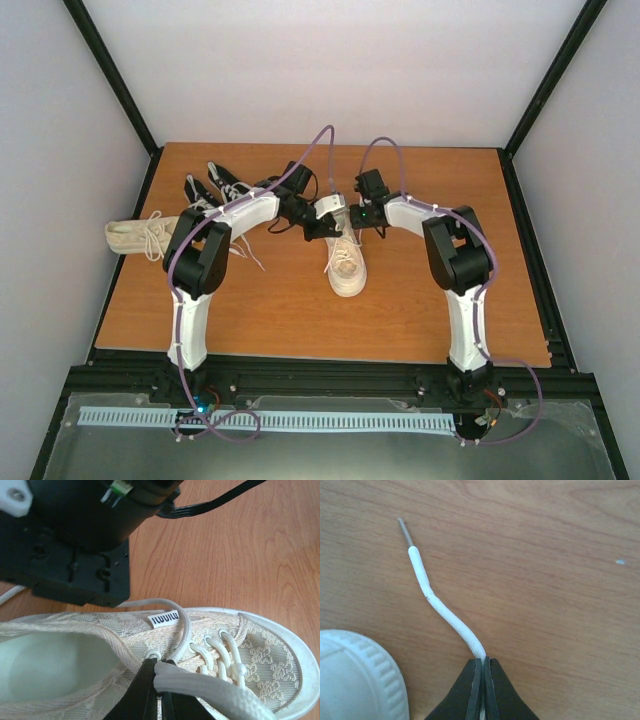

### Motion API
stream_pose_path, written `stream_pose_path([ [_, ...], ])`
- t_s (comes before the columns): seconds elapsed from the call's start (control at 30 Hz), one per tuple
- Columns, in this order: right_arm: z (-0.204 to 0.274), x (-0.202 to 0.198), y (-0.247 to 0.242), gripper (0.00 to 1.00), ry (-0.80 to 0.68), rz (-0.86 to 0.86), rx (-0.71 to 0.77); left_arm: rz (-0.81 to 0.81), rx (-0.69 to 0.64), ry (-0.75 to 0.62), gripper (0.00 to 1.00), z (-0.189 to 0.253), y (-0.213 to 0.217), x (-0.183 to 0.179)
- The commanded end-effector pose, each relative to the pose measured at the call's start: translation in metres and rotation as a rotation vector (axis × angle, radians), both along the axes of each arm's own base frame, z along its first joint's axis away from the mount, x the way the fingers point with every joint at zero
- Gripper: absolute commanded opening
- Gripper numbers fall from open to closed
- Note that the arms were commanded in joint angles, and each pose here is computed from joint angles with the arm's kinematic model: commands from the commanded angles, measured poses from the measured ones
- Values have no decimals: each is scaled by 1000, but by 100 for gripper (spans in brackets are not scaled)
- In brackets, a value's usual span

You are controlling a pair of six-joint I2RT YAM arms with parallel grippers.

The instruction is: Tie the shoes

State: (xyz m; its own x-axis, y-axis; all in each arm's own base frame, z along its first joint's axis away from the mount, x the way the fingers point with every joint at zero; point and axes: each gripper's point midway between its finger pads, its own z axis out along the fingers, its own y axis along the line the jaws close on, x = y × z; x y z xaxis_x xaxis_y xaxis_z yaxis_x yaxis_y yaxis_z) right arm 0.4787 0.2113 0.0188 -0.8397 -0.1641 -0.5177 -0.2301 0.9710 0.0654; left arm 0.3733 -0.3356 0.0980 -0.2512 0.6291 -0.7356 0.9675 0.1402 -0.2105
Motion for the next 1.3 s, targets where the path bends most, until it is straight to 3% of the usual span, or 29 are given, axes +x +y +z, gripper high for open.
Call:
stream_pose_path([
  [0.0,11,-12,-9,3,14,2,140,-17,-15,-56,1,18,-2,3],
  [0.17,108,-24,21,3,-128,254,612,-13,3,-76,1,20,-1,7],
  [0.47,160,-35,51,3,-171,513,821,-16,12,-92,1,20,0,9],
  [0.83,130,-43,101,3,-19,625,847,-17,2,-92,1,25,0,6],
  [1.0,117,-46,99,28,21,609,835,-21,-1,-83,1,24,0,4],
  [1.27,134,-44,91,35,-27,600,790,-17,-1,-73,1,22,0,3],
])
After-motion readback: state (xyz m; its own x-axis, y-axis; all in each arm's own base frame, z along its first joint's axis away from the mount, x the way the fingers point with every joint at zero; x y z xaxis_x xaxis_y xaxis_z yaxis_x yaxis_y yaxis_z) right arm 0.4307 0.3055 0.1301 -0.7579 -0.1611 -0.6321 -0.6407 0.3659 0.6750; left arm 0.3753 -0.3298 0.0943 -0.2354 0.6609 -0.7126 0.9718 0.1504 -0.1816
